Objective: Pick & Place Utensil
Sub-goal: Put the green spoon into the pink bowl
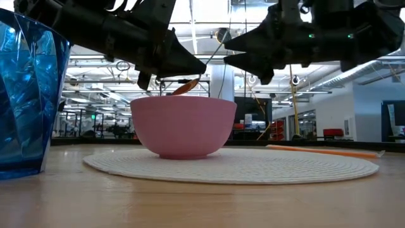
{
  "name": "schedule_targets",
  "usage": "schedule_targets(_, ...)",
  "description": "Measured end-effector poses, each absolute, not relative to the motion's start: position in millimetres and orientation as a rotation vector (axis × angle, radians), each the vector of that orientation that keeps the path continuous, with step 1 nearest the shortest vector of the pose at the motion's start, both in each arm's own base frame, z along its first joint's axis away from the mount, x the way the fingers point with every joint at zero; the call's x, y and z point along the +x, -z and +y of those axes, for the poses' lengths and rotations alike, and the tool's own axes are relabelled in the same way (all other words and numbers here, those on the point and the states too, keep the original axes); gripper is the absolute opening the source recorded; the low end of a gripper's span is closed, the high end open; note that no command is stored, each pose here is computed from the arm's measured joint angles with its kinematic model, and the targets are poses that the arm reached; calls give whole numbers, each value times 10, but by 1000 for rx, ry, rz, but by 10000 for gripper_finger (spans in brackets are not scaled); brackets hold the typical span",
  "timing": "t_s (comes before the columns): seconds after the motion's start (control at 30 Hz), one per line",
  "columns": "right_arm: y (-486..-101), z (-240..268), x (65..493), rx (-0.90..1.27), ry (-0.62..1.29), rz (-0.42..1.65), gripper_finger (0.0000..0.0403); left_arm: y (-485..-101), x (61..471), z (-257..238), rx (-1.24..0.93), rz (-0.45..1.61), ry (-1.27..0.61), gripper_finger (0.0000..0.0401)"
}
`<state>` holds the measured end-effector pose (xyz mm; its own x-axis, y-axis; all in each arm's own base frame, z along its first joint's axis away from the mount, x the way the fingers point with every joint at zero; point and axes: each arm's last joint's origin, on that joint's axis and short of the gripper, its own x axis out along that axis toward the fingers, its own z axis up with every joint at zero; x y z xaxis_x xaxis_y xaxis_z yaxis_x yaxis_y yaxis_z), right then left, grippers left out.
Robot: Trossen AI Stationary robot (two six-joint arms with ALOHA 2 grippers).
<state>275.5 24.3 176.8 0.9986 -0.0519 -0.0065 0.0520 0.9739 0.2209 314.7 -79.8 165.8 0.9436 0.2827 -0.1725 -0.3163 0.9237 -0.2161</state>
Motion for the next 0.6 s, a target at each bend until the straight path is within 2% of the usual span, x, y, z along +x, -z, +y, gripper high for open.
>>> schedule_targets(0.6, -1856, 158, 2883, 253, 81, -43, 163, -1665, 3144, -784, -192, 132, -354, 1)
